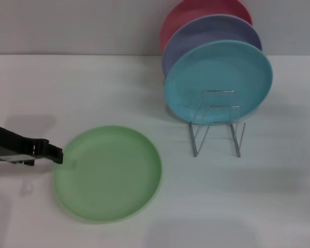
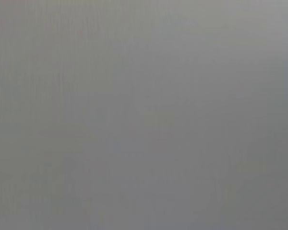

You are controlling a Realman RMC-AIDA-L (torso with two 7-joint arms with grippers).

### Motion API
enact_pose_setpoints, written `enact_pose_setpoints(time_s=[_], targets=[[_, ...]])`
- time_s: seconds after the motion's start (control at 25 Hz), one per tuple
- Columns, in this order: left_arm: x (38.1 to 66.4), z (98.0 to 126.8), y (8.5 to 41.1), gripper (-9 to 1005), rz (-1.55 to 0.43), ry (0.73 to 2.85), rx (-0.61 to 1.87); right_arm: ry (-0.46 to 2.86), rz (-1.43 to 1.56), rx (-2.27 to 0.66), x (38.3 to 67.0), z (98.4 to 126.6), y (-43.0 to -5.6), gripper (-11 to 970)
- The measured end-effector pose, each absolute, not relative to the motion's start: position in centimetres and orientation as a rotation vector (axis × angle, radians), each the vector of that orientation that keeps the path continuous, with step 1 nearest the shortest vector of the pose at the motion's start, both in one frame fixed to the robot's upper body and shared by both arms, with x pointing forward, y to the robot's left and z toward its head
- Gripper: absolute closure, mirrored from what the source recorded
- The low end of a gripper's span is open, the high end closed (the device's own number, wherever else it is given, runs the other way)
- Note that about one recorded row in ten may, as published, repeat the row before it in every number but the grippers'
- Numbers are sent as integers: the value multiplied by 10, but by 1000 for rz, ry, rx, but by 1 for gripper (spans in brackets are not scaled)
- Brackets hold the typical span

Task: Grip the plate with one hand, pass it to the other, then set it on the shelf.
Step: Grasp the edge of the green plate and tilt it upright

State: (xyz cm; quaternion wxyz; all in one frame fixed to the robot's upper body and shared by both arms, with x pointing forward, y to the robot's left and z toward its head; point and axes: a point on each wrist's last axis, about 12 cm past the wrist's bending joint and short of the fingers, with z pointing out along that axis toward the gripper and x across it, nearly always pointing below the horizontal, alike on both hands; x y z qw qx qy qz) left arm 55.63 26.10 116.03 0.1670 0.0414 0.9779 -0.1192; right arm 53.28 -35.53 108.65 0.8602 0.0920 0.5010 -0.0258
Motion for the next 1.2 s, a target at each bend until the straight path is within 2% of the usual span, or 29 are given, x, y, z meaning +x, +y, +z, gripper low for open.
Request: enact_pose_setpoints(time_s=[0.28,1.2], targets=[[569,1149,245,363,-284,2871,124,1047,-74,181,533,1090,-365,265],[576,1132,236,423,-219,2924,162,1040,-82,188,532,1091,-368,264]])
